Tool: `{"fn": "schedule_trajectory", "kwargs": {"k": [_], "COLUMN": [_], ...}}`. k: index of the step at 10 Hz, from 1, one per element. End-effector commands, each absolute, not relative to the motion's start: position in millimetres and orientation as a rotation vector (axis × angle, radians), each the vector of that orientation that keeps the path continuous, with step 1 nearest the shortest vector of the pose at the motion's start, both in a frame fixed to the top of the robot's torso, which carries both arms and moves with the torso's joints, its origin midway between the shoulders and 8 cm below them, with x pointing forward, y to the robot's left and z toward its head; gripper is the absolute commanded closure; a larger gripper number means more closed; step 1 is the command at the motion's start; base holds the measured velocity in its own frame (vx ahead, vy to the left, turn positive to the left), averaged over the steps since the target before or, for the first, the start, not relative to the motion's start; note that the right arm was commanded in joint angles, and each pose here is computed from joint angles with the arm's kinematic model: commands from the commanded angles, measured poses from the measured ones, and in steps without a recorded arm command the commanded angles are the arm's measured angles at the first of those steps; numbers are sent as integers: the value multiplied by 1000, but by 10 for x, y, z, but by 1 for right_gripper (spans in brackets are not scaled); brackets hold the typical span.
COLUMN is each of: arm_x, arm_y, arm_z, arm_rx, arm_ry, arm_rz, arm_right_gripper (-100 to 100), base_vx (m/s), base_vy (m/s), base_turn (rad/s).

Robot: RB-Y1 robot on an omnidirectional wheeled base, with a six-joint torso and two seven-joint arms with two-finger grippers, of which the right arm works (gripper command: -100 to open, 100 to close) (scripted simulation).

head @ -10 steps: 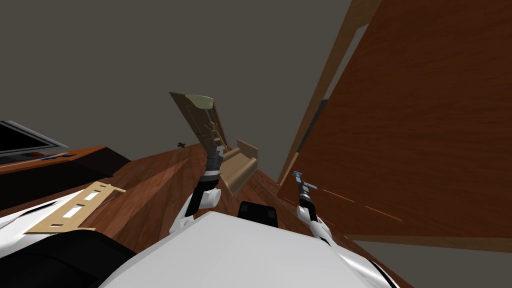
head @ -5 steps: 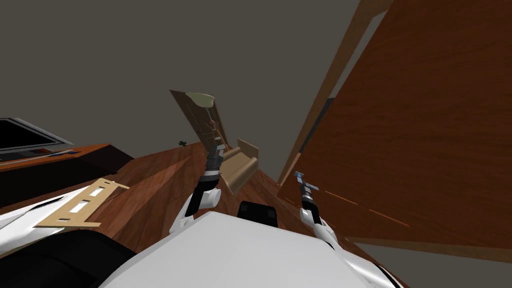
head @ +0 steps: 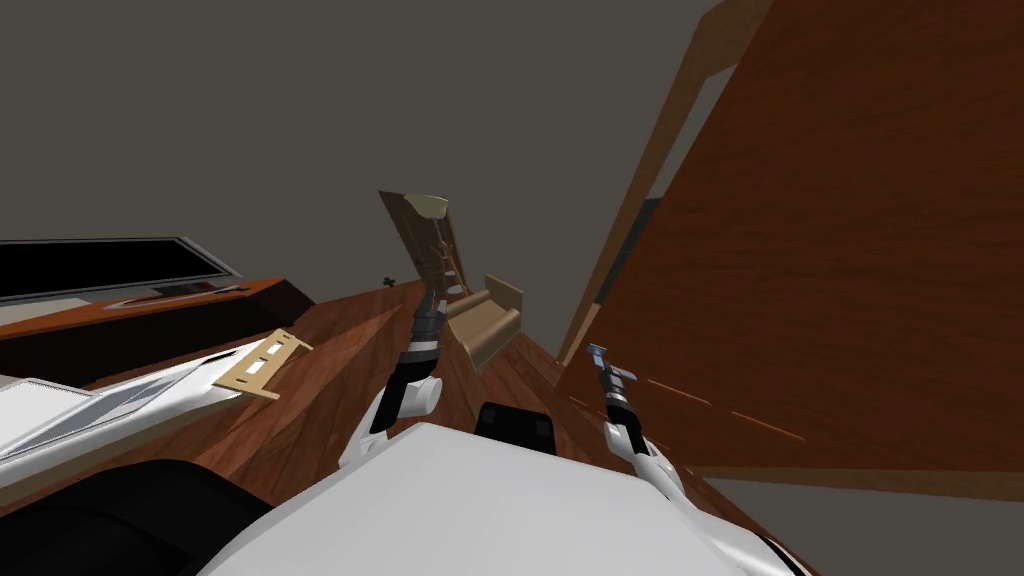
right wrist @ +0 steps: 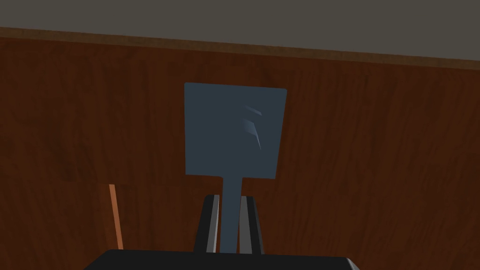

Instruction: Pull the door open

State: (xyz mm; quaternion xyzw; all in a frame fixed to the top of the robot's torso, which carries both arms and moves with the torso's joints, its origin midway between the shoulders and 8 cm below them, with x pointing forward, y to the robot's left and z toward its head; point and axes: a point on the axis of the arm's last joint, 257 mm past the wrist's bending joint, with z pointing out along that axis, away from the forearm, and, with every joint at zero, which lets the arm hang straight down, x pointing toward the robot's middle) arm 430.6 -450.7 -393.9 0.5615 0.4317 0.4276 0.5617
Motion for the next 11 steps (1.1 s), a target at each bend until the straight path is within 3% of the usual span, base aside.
{"fn": "schedule_trajectory", "kwargs": {"k": [1, 5, 11], "arm_x": [4294, 4276, 4283], "arm_y": [-4468, -4415, -4334], "arm_z": [-3927, -3945, -3929], "arm_rx": [1311, 1304, 1277], "arm_ry": [1034, 1059, 1097], "arm_rz": [1033, 1055, 1096], "arm_right_gripper": [100, 100, 100], "base_vx": [-251, -220, -224], "base_vy": [-48, -35, -62], "base_turn": [126, 88, 151]}}
